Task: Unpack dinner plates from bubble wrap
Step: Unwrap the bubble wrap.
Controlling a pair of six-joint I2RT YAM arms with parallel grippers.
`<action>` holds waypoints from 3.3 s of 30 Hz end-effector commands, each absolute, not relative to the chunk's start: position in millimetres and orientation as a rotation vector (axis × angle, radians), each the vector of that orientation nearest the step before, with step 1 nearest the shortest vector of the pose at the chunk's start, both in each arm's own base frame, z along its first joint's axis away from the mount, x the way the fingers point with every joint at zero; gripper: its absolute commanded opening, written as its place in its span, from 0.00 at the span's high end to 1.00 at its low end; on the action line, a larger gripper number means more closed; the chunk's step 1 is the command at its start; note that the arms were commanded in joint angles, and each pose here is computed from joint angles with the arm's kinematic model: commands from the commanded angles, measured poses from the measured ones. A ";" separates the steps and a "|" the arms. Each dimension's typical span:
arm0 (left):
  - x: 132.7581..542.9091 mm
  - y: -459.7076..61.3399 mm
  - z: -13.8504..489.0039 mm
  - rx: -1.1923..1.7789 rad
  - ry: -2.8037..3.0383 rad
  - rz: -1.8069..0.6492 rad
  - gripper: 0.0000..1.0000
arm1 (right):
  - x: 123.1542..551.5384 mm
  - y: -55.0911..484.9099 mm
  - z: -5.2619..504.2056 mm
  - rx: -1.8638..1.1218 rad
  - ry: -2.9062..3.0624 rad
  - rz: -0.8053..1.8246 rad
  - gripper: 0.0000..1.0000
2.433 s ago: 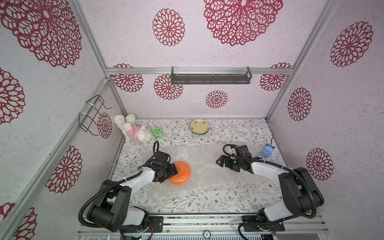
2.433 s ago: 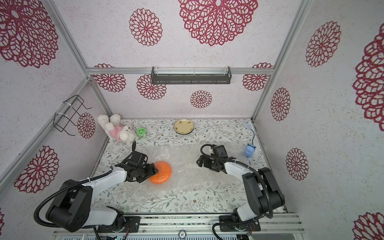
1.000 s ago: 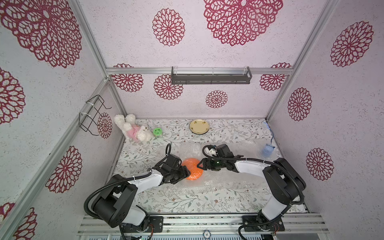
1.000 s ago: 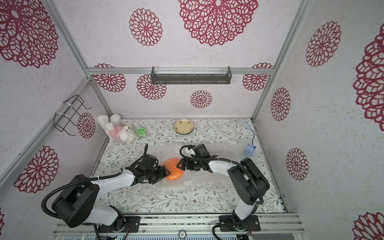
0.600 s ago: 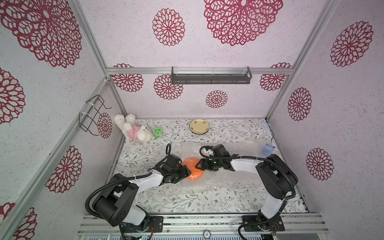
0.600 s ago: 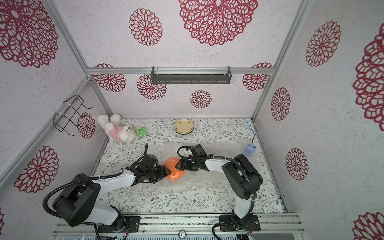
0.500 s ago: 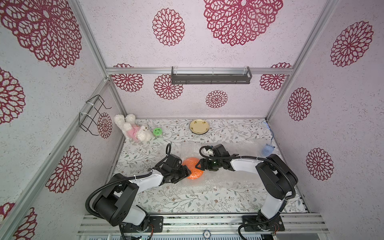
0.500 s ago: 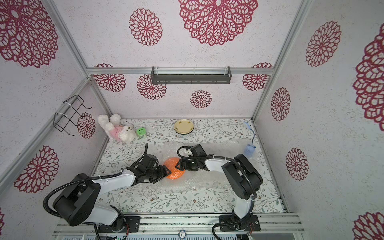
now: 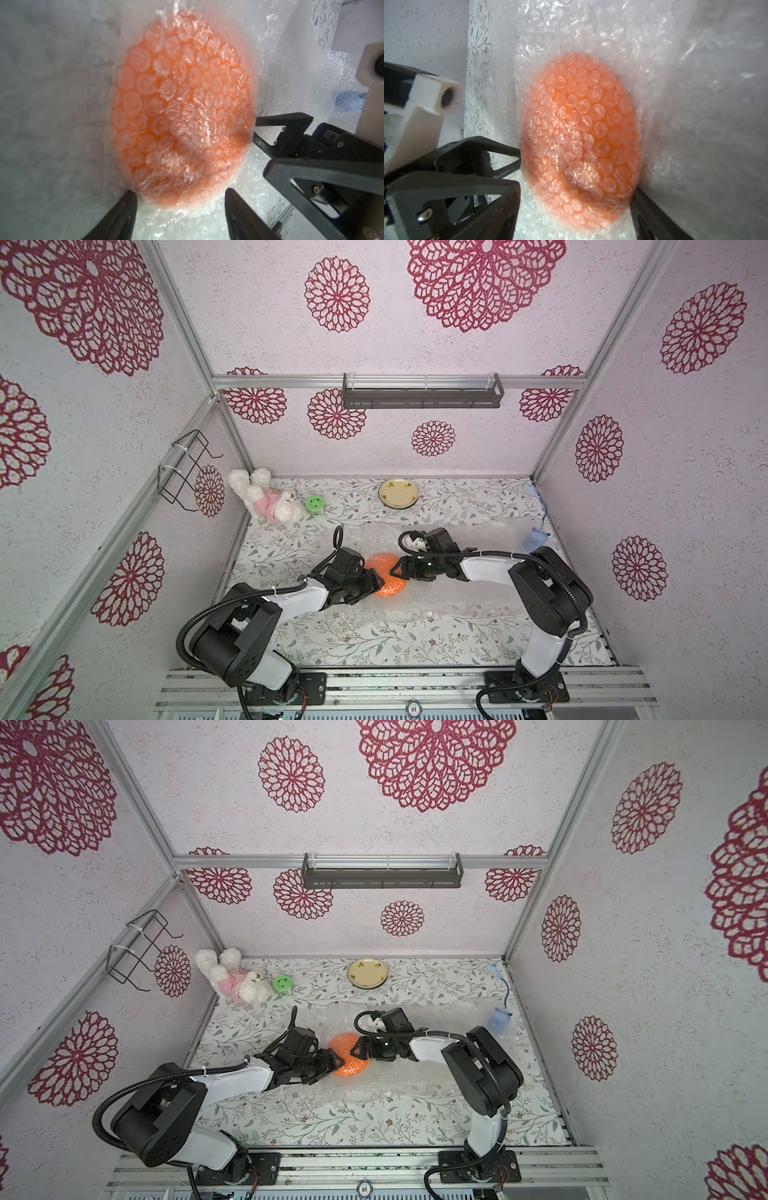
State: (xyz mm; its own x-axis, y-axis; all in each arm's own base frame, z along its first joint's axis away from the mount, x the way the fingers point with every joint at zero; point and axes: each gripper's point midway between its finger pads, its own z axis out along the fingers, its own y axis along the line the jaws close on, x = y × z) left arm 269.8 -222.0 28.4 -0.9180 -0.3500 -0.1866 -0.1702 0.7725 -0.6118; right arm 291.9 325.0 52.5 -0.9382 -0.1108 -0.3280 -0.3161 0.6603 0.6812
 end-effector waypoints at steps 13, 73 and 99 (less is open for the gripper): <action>249.0 -210.0 -5.3 -0.437 2.794 -0.774 0.31 | 289.9 334.1 107.4 -0.449 2.513 1.235 0.24; 284.7 -136.1 24.1 -0.657 2.675 -0.692 0.17 | 287.3 354.4 157.4 -0.477 2.292 1.559 0.99; 245.2 -99.5 -3.5 -0.786 2.758 -0.451 0.18 | 309.7 201.3 201.4 -0.116 2.431 1.103 1.00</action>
